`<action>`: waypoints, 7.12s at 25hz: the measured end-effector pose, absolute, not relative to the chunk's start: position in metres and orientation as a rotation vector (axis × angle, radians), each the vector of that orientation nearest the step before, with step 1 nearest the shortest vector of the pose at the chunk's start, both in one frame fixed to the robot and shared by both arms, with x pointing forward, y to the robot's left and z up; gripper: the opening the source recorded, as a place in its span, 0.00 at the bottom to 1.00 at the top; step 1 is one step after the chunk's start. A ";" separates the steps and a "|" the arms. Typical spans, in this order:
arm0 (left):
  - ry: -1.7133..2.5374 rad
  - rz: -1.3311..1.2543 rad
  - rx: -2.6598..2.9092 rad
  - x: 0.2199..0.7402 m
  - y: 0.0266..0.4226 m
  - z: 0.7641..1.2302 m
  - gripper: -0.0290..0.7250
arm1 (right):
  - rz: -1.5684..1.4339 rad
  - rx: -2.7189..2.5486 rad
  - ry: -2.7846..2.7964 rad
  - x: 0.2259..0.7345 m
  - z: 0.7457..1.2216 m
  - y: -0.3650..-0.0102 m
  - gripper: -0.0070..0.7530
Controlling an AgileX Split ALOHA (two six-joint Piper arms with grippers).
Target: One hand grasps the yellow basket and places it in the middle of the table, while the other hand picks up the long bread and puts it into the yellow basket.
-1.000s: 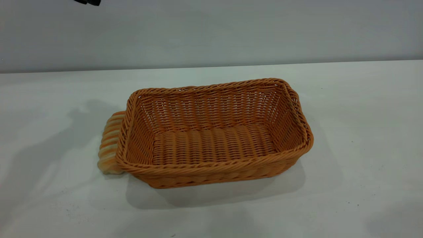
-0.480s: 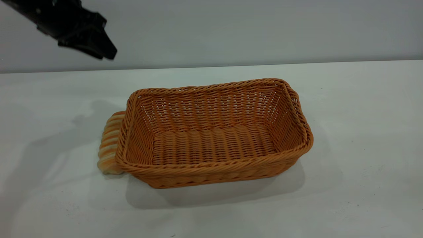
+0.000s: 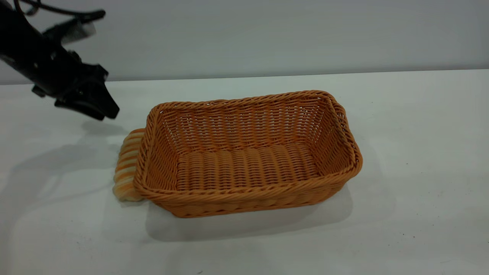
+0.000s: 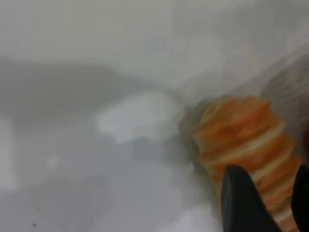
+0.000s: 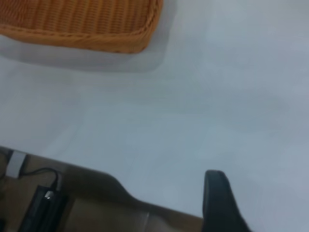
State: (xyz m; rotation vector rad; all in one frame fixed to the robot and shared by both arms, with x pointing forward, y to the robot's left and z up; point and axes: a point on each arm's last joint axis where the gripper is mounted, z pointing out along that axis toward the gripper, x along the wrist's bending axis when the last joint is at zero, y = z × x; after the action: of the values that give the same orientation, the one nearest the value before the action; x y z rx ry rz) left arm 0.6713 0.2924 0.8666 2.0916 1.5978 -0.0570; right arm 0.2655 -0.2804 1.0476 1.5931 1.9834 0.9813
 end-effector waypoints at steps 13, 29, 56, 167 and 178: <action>1.585 -0.172 2.006 0.673 0.284 0.815 0.47 | 1.031 1.589 1.960 0.261 1.047 -0.280 0.57; 1.565 -0.187 2.009 0.675 0.283 0.807 0.07 | 1.092 1.526 1.890 0.244 1.045 -0.283 0.48; 1.111 0.046 2.099 0.656 0.208 0.990 0.06 | 1.081 1.527 1.892 0.244 1.044 -0.284 0.41; 1.270 0.721 1.984 0.221 0.303 1.033 0.59 | 1.017 1.424 1.955 0.244 1.043 -0.285 0.41; 1.386 0.774 1.927 0.221 0.301 1.034 0.59 | 0.946 1.548 1.814 0.246 1.043 -0.285 0.41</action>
State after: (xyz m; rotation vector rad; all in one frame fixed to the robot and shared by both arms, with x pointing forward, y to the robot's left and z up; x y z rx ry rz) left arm 0.2205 0.3010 1.0336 1.9268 1.3864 0.7743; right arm 0.2459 -0.2855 1.0427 1.5484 1.8139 0.9458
